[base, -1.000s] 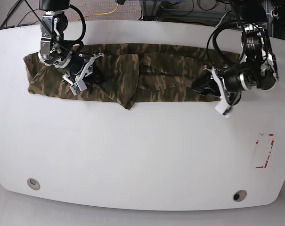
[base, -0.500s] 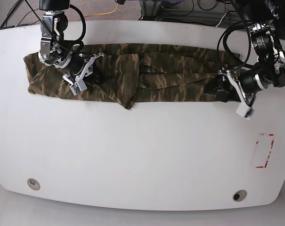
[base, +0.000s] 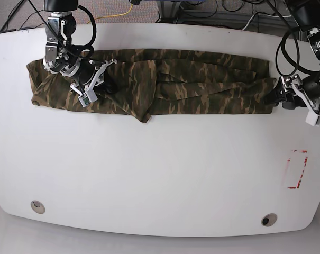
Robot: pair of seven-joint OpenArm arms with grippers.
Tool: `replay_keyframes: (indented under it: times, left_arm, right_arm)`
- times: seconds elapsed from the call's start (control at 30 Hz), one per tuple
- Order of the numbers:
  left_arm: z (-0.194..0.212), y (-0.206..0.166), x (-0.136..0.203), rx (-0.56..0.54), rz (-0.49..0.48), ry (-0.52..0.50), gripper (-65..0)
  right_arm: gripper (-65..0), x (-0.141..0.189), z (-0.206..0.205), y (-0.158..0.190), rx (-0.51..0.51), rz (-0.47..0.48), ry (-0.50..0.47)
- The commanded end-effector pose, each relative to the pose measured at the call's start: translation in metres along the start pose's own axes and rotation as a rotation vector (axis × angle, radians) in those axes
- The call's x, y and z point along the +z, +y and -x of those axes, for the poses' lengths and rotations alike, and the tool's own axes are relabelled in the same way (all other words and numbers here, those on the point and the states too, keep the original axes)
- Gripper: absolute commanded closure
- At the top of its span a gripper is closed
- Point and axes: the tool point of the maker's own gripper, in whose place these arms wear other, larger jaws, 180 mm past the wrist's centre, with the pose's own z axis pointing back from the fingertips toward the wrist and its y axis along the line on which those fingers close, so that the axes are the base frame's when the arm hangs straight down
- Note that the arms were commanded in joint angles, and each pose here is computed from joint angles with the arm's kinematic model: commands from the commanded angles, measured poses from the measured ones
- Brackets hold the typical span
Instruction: Layout the t-shirt on the table in an organized manner, then fold the t-shirt properly
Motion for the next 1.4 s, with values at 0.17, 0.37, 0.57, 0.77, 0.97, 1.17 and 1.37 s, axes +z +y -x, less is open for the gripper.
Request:
replay_keyframes:
  times: [0.17, 0.37, 0.57, 0.77, 0.97, 1.17, 1.37]
  left_arm:
    - [0.010, 0.024, -0.009, 0.147, 0.030, 0.004, -56.2]
    - [0.014, 0.028, -0.013, 0.182, 0.032, 0.013, -56.2]
    - [0.028, 0.022, -0.027, 0.188, 0.062, 0.079, -56.1]
    - [0.043, 0.012, -0.044, 0.205, 0.088, 0.139, -56.1]
    - [0.044, 0.013, -0.044, 0.277, 0.071, 0.145, -56.1]
    - [0.048, 0.013, -0.042, 0.285, 0.068, 0.154, -56.0]
    - [0.035, 0.003, -0.037, 0.209, 0.069, 0.137, -56.0]
  right_arm:
    - [-4.6, 0.003, 0.015, -0.008, 0.029, 0.033, 0.084]
    - [-4.6, 0.003, 0.016, -0.008, 0.028, 0.033, 0.086]
    - [-4.6, 0.003, 0.016, -0.007, 0.027, 0.032, 0.085]
    - [-4.6, 0.003, 0.015, -0.007, 0.026, 0.032, 0.084]
    - [-4.6, 0.003, 0.015, -0.007, 0.023, 0.029, 0.081]
    - [-4.6, 0.003, 0.014, -0.007, 0.024, 0.029, 0.079]
    - [-4.6, 0.003, 0.014, -0.007, 0.024, 0.029, 0.079]
